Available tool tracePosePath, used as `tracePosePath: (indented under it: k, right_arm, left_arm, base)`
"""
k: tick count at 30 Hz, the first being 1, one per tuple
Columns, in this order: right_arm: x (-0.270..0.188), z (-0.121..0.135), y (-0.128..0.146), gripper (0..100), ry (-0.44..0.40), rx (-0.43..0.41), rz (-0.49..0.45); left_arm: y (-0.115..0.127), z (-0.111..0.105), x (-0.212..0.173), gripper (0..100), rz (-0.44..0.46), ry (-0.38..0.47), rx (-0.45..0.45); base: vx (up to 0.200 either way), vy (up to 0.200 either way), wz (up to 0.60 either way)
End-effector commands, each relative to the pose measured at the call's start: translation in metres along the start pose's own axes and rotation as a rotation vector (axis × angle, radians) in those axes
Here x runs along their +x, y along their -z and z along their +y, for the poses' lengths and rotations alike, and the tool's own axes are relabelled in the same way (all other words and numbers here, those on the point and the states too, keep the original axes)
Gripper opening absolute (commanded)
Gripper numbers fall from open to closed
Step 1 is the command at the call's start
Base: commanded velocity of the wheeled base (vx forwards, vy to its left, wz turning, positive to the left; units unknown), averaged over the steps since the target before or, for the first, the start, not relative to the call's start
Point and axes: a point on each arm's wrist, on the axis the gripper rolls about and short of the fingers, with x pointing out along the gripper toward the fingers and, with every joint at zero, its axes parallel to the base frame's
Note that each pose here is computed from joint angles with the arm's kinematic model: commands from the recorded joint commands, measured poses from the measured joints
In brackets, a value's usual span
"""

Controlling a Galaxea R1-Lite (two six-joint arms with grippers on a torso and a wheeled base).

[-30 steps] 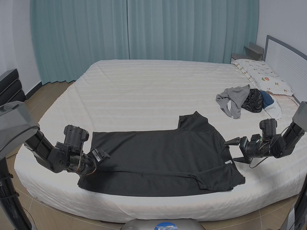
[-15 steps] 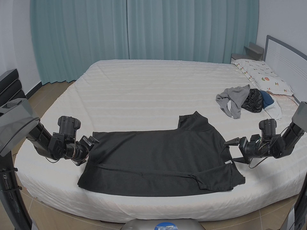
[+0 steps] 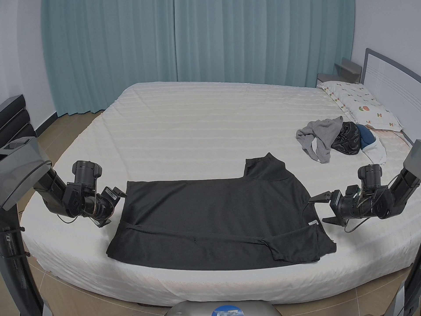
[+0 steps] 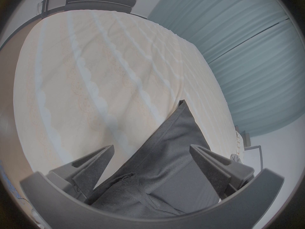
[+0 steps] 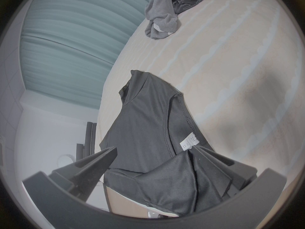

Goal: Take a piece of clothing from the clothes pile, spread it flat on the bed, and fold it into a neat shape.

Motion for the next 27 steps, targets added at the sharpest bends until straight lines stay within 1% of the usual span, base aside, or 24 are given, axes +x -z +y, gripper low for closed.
tracePosePath:
  k: [1,3,8,14,16,17,23,27]
  right_arm:
    - [-0.009,-0.002,0.008,100,0.007,-0.071,0.014]
    - [-0.004,-0.004,0.014,100,0.013,-0.103,0.04]
    - [0.015,-0.006,0.021,100,0.021,-0.13,0.084]
    - [0.026,-0.012,0.019,100,0.01,-0.172,0.071]
    - [0.027,-0.013,0.019,100,0.01,-0.172,0.071]
    - [0.03,-0.017,0.016,100,0.009,-0.174,0.055]
    - [0.026,-0.017,0.013,100,-0.001,-0.184,0.031]
    - [0.025,-0.021,0.014,100,0.004,-0.219,0.033]
  left_arm:
    - [0.001,0.006,0.001,100,0.007,-0.016,0.0]
    - [0.001,0.007,0.0,100,0.016,-0.016,0.002]
    - [0.001,0.006,-0.003,100,0.031,0.0,0.001]
    - [0.0,0.006,-0.002,100,0.031,0.0,0.004]
    - [0.0,0.006,-0.002,100,0.031,0.0,0.006]
    - [0.001,0.007,-0.002,100,0.033,-0.002,0.018]
    - [0.001,0.007,-0.002,100,0.035,-0.005,0.017]
    - [0.001,0.007,-0.002,100,0.038,-0.006,0.017]
  base:
    - [0.0,0.0,0.0]
    - [0.0,0.0,0.0]
    - [0.0,0.0,0.0]
    - [0.0,0.0,0.0]
    - [0.0,0.0,0.0]
    - [0.0,0.0,0.0]
    - [0.0,0.0,0.0]
    - [0.0,0.0,0.0]
